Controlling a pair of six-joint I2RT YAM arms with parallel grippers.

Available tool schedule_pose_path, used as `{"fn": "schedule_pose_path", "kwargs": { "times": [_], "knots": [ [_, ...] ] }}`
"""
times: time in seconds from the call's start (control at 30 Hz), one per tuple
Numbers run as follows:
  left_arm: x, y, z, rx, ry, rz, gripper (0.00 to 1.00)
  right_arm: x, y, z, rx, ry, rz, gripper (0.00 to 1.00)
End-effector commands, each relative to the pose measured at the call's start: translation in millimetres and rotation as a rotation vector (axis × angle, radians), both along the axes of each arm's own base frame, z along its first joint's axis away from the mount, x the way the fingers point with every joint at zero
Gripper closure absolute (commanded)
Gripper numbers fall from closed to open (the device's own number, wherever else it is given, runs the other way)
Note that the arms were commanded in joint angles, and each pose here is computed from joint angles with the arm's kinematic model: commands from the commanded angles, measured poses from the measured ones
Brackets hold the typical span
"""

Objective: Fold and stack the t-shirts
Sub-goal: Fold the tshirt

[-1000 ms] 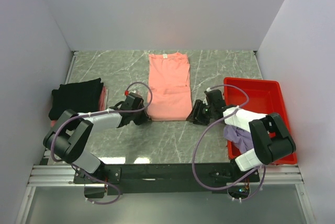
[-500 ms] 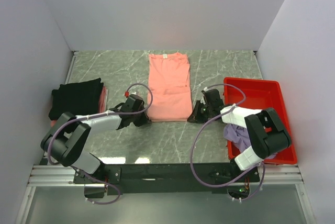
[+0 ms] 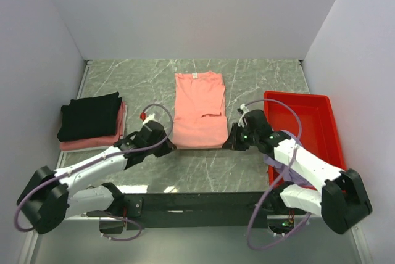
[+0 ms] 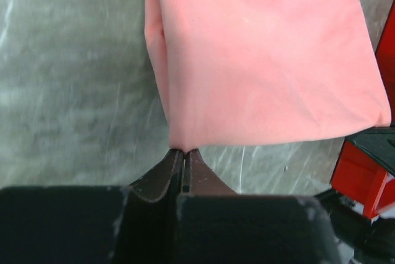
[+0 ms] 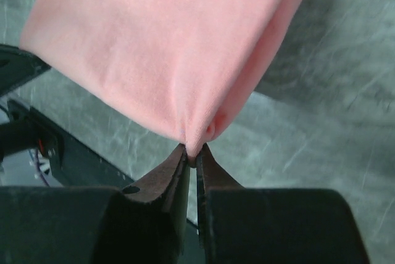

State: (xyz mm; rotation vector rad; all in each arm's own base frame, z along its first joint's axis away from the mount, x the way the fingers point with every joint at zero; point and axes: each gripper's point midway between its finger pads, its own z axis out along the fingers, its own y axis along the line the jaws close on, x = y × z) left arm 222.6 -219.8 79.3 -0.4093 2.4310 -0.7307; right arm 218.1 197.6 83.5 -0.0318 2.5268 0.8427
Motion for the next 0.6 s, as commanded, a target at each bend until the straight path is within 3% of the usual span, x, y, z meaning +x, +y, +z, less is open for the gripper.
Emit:
{"fn": "schedule_pose_path", "kwargs": {
  "times": [0.0, 0.33, 0.57],
  "knots": [
    [-20.2, 14.7, -2.0, 0.040, 0.037, 0.046, 0.99, -31.1, -10.4, -6.2, -0.050, 0.055, 0.030, 0.88],
    [-91.8, 21.3, 11.8, -0.023, 0.114, -0.034, 0.99, -91.0, -8.0, 0.2, -0.013, 0.143, 0.140, 0.87],
    [-109.9, 22.9, 43.5, -0.107, 0.092, -0.067, 0.99, -117.5, 1.2, 39.1, 0.064, 0.121, 0.245, 0.86]
  ]
}}
